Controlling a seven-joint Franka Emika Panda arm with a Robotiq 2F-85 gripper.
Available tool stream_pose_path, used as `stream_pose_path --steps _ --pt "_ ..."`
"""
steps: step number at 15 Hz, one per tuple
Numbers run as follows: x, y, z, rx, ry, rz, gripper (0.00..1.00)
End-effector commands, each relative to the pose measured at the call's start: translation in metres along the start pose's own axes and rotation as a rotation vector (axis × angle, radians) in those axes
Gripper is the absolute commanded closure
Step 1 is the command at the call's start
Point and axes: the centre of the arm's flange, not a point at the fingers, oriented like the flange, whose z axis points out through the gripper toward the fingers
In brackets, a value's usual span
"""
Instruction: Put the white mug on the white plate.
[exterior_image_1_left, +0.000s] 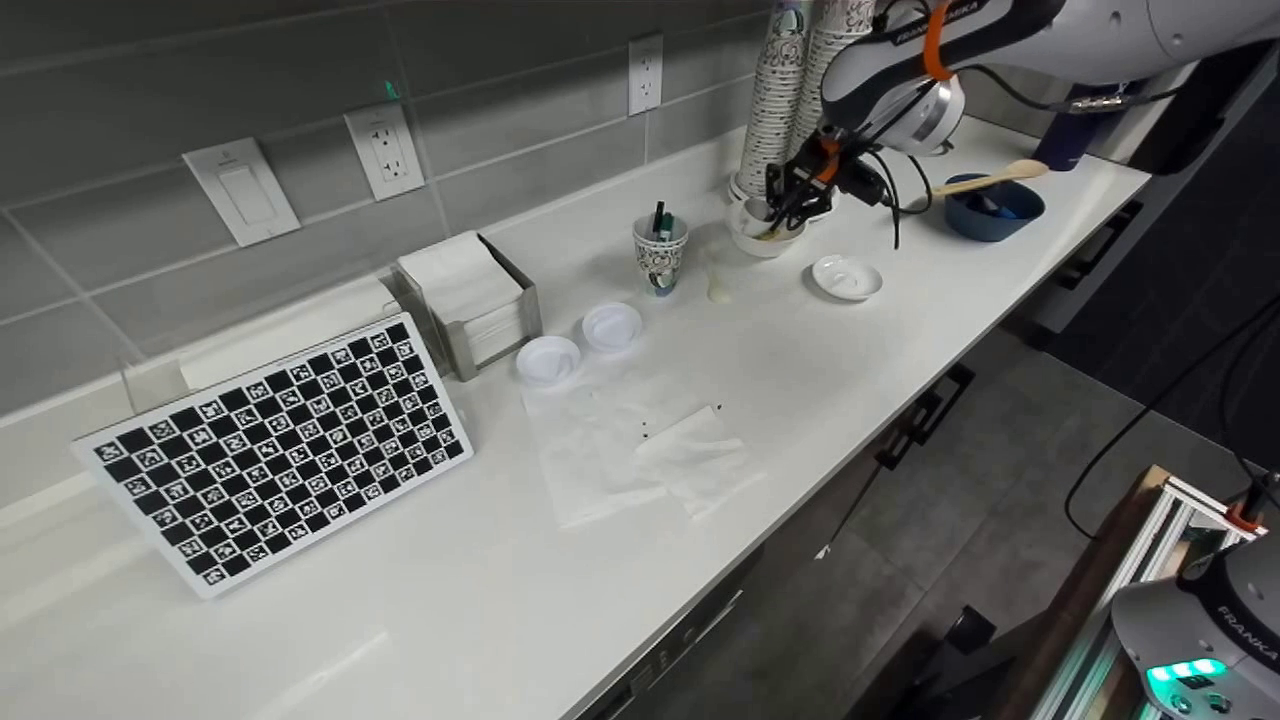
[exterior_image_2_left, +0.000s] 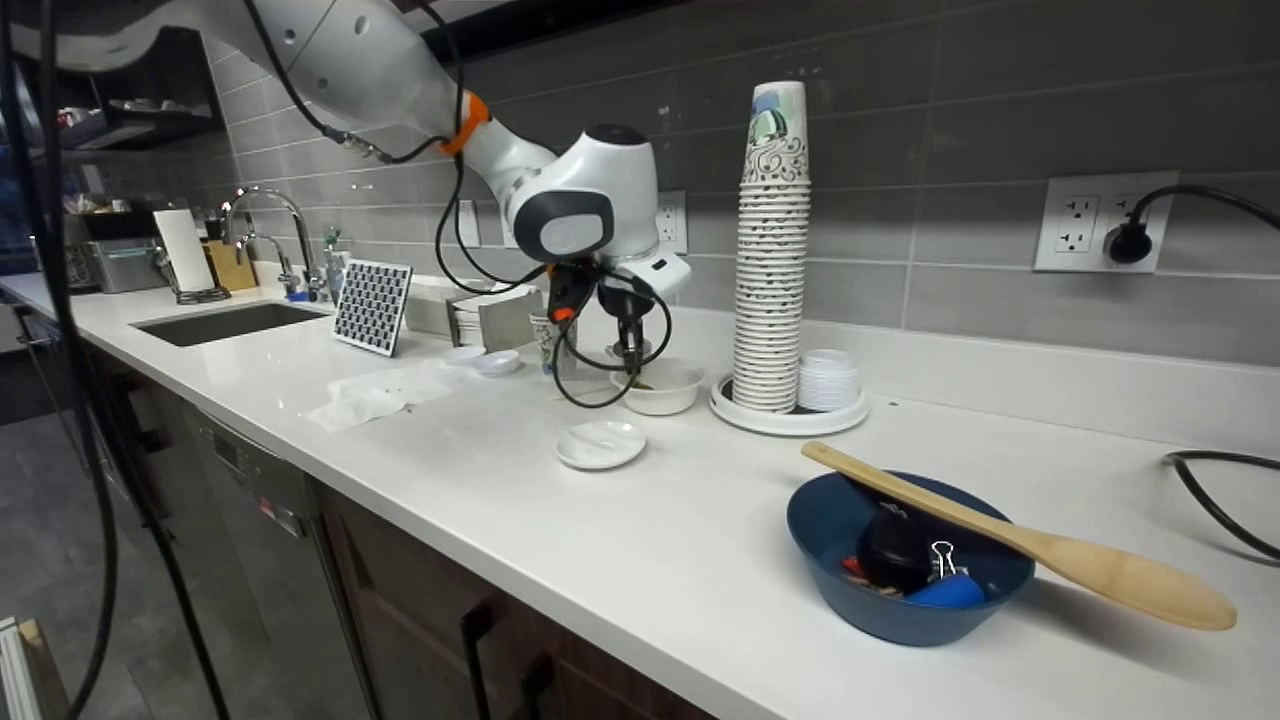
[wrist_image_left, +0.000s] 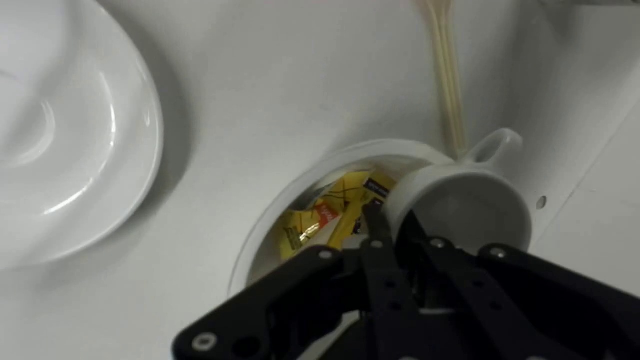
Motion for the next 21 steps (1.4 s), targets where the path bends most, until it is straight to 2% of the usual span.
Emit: stream_pose_path --steps 1,4,5,7,11,13,16,19,20,21 --pt "-0.003 0.008 -0.002 0.036 0.026 0.027 0.91" --pt "-0.016 0.022 -0.011 0.069 0.058 0.051 0.91" --pt "-0.018 0.022 -0.013 0.069 0.058 0.051 0.98" --pt "-0.029 0.025 -0.023 0.071 0.095 0.042 0.98" --pt "-0.069 0.042 -0.044 0.081 0.187 0.043 0.98" --pt "-0.09 0.049 -0.05 0.061 0.171 0.062 0.98" --pt "-0.114 0.07 -0.065 0.081 0.228 0.153 0.98" --pt "-0.122 0.094 -0.087 0.155 0.312 0.241 0.98" --pt "-0.117 0.098 -0.09 0.144 0.314 0.269 0.98" --pt "-0.105 0.08 -0.071 0.115 0.292 0.229 0.98"
